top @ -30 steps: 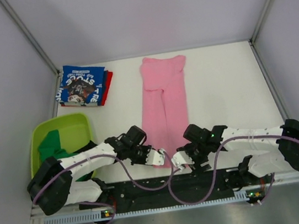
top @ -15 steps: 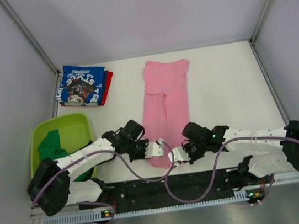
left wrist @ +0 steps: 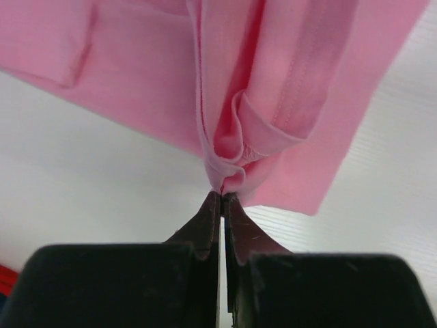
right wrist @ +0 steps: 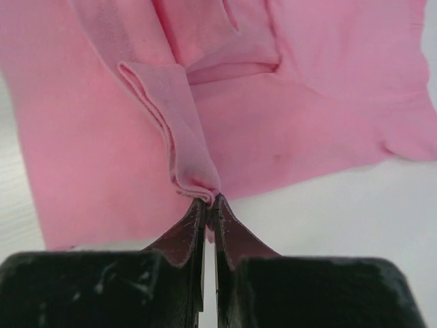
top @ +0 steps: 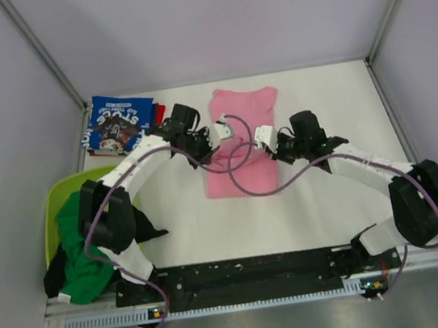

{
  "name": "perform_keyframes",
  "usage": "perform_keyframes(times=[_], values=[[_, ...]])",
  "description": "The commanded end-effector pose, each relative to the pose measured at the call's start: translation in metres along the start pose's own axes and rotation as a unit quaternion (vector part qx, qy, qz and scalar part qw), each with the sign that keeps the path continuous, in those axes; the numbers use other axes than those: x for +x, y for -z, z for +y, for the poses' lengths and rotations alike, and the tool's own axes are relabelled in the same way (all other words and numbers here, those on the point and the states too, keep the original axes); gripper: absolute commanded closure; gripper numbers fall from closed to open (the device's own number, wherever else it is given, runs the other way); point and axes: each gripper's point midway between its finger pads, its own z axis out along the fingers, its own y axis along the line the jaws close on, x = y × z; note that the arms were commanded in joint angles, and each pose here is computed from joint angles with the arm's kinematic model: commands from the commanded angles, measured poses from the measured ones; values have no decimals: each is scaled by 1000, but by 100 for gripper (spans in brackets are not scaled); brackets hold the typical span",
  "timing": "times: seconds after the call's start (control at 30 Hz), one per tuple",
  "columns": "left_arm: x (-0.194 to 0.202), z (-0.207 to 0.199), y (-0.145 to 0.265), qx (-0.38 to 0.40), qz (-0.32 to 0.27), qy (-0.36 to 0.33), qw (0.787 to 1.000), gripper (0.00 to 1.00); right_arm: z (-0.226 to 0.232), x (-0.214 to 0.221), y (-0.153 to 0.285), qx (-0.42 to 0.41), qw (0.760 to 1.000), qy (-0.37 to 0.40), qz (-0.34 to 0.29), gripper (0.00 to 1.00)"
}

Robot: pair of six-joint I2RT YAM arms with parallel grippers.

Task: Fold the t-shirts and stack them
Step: Fold the folded rectangular tshirt in 1/3 of the way

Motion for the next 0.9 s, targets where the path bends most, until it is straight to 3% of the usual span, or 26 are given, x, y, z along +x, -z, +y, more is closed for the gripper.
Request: perform_keyframes(times=[0.0, 0.2, 0.5, 0.7, 0.73, 0.8, 0.87], values=[[-12, 58, 1, -37, 8, 59, 998, 100, -57, -18, -21, 42, 999, 4, -22, 100], [-13, 99, -28, -48, 27, 61, 997, 100, -86, 0, -39, 56, 998, 0, 6, 100], [-4, 114, -59, -44, 37, 58, 997, 100, -99, 35, -51, 66, 996, -15, 58, 100], [-4, 129, -66, -67, 40, 66, 995, 100, -109, 43, -64, 73, 995, -14, 60, 100], [-1, 137, -68, -86, 48, 74, 992, 97, -117, 41, -68, 90, 995, -10, 52, 90], [4, 159, -67, -138, 66, 97, 984, 77, -138, 46, -74, 141, 988, -27, 56, 69], [2, 185, -59, -188, 65, 115, 973, 62, -168, 51, -74, 202, 975, -55, 69, 59]])
